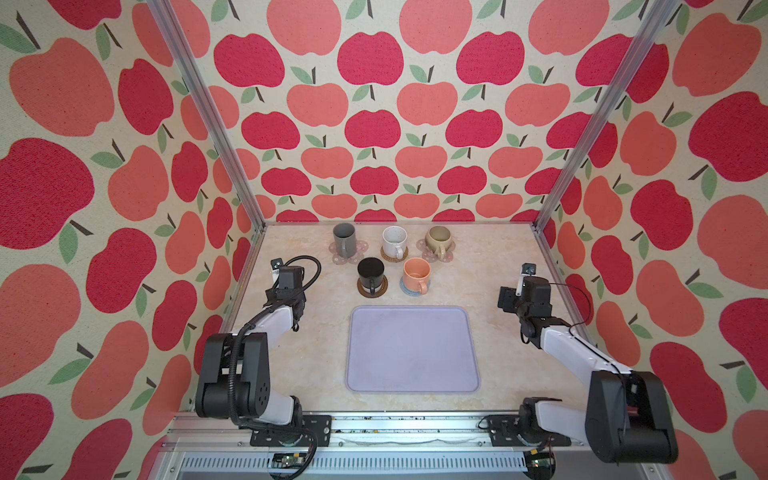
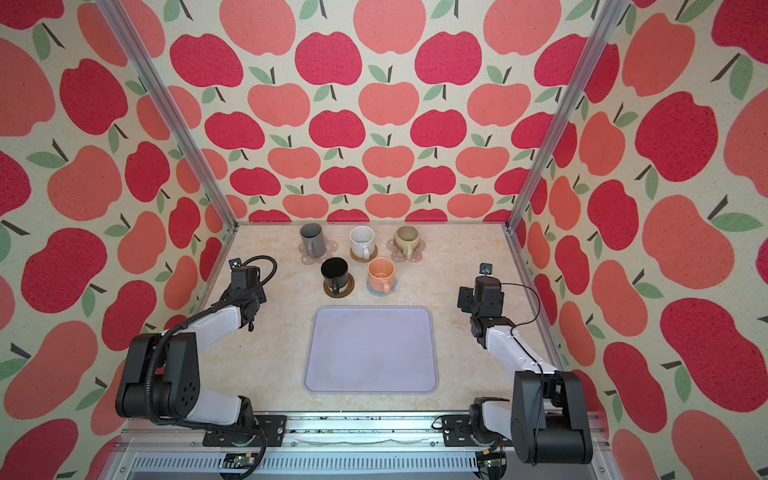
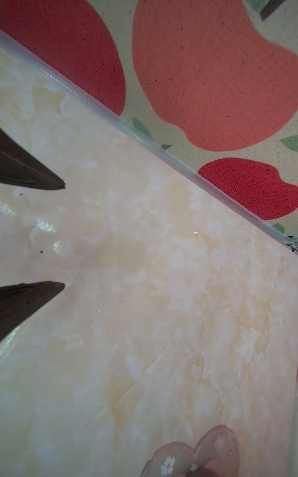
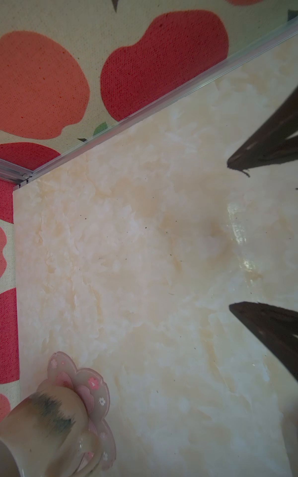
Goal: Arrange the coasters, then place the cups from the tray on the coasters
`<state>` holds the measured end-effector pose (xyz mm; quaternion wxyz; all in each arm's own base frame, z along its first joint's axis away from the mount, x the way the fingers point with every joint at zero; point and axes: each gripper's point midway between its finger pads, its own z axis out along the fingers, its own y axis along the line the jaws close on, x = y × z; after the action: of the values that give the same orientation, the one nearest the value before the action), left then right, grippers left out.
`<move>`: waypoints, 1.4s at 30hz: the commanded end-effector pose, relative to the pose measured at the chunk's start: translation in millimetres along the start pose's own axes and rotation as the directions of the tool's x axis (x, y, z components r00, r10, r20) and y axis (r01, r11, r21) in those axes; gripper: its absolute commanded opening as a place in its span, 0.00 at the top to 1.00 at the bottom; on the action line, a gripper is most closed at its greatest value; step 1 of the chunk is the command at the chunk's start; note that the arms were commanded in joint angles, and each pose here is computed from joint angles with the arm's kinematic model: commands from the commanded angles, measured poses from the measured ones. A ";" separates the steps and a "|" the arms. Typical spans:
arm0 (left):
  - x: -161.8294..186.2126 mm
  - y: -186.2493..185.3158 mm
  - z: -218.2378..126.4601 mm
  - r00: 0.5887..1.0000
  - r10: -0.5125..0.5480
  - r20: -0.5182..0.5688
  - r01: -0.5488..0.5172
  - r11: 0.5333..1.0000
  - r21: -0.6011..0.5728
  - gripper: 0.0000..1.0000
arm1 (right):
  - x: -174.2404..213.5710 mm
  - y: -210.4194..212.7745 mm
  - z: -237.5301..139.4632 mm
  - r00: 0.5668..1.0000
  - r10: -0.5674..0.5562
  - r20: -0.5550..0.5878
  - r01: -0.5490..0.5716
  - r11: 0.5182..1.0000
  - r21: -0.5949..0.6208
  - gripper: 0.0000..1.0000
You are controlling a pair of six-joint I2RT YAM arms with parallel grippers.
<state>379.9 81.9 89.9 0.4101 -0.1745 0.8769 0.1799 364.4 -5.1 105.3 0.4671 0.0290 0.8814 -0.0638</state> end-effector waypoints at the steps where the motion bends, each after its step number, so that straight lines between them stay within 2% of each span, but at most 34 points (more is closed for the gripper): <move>1: -12.7 -7.2 8.6 0.995 0.003 0.101 -0.008 0.999 0.045 0.41 | -25.4 -4.7 11.6 0.988 -0.009 0.157 0.004 1.000 0.031 0.17; 4: -11.2 -11.5 13.9 0.989 -0.020 0.149 0.006 0.996 0.092 0.39 | -21.8 -0.2 24.9 0.980 -0.034 0.195 0.030 0.999 0.025 0.16; 6: -13.6 -13.0 14.7 0.987 -0.025 0.157 0.008 0.994 0.113 0.39 | -23.0 0.3 28.9 0.984 -0.041 0.172 0.038 0.999 0.026 0.16; 10: -13.3 -18.7 17.6 0.979 -0.024 0.201 -0.009 0.987 0.159 0.36 | -15.8 9.2 29.9 0.965 -0.051 0.258 0.058 0.998 -0.021 0.14; 14: -10.3 -22.3 11.6 0.975 -0.039 0.217 -0.008 0.977 0.213 0.31 | -5.7 16.1 22.6 0.940 -0.058 0.336 0.081 0.995 -0.054 0.03; 15: -9.9 -23.9 9.1 0.972 -0.042 0.231 -0.012 0.973 0.231 0.29 | -6.6 14.8 22.4 0.939 -0.059 0.339 0.079 0.996 -0.046 0.01; 18: -4.6 -28.1 0.6 0.956 -0.057 0.286 -0.026 0.960 0.280 0.02 | -6.3 15.8 22.6 0.938 -0.064 0.340 0.083 0.996 -0.043 0.01; 19: 1.1 -29.7 -0.1 0.952 -0.062 0.299 -0.030 0.956 0.293 0.01 | -7.1 16.2 23.2 0.938 -0.066 0.339 0.086 0.995 -0.042 0.01; 21: 0.3 -26.7 -2.9 0.928 -0.076 0.365 -0.034 0.958 0.285 0.01 | -6.7 13.9 25.1 0.943 -0.065 0.327 0.079 0.996 -0.030 0.01; 24: 4.1 -25.3 -0.5 0.946 -0.080 0.315 -0.014 0.959 0.283 0.01 | -6.7 2.3 26.4 0.948 -0.041 0.317 0.035 0.999 0.024 0.01; 29: 0.8 -28.2 1.8 0.943 -0.065 0.326 -0.031 0.959 0.281 0.01 | -5.9 -2.0 18.6 0.934 -0.029 0.356 0.016 0.999 0.039 0.01; 35: 1.8 -28.3 2.0 0.945 -0.059 0.322 -0.034 0.961 0.274 0.01 | -7.4 7.9 30.6 0.954 -0.062 0.292 0.062 0.998 0.010 0.01; 42: 1.4 -30.7 1.5 0.945 -0.049 0.325 -0.045 0.960 0.275 0.01 | -8.2 12.6 30.7 0.952 -0.079 0.297 0.082 0.997 0.003 0.01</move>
<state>385.4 57.7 73.0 0.5559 -0.0922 0.8221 0.0809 392.2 -0.4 92.1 0.5934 -0.0072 0.8009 -0.0805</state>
